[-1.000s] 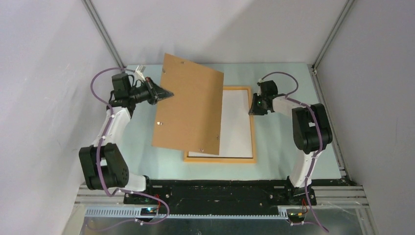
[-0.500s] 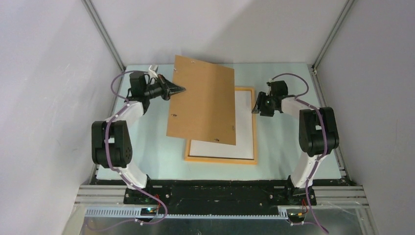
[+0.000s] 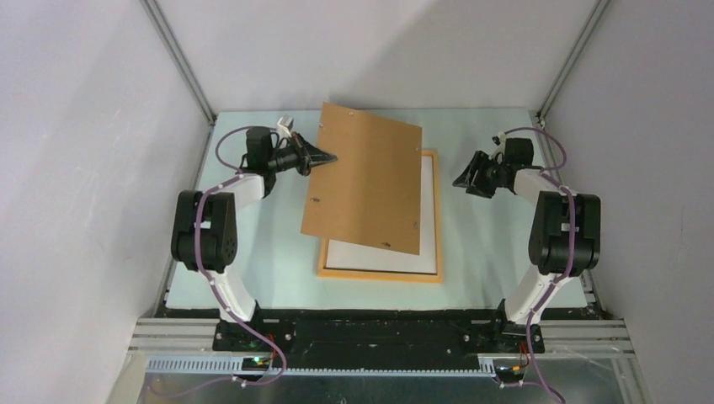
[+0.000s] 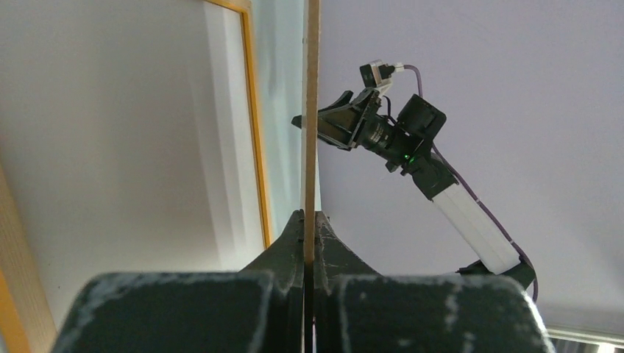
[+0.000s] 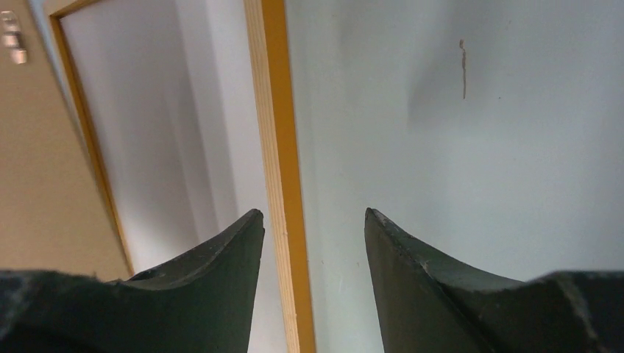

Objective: Put the photo into the frame

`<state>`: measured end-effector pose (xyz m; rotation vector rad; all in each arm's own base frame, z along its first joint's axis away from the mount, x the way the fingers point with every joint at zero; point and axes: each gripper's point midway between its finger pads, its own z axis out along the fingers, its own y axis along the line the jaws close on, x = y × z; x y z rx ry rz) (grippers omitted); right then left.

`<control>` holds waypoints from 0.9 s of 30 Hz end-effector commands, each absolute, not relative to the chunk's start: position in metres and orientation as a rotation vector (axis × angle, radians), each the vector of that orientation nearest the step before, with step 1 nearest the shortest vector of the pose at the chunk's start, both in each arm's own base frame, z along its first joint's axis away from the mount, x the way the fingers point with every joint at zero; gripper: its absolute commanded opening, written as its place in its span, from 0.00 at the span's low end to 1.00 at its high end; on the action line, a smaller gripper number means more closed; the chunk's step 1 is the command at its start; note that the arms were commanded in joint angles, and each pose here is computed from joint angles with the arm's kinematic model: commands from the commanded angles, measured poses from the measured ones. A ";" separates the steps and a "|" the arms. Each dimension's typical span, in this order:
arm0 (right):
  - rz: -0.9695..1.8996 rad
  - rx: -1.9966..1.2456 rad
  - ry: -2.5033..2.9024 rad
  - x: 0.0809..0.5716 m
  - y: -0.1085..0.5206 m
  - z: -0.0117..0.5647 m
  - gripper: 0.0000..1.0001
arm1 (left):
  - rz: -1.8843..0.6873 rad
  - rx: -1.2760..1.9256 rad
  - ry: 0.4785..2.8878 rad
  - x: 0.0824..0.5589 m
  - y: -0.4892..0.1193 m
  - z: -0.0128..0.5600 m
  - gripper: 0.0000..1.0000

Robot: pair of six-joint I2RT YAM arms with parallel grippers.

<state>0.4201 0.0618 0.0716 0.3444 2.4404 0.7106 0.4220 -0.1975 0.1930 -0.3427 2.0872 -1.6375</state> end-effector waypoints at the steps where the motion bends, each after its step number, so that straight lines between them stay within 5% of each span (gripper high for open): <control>1: 0.852 0.241 2.352 0.417 0.071 0.097 0.57 | -1.683 -0.277 2.013 0.430 -0.212 0.213 0.00; 27: 0.866 0.248 2.307 0.418 0.053 0.097 0.54 | -1.712 -0.326 2.026 0.431 -0.241 0.167 0.00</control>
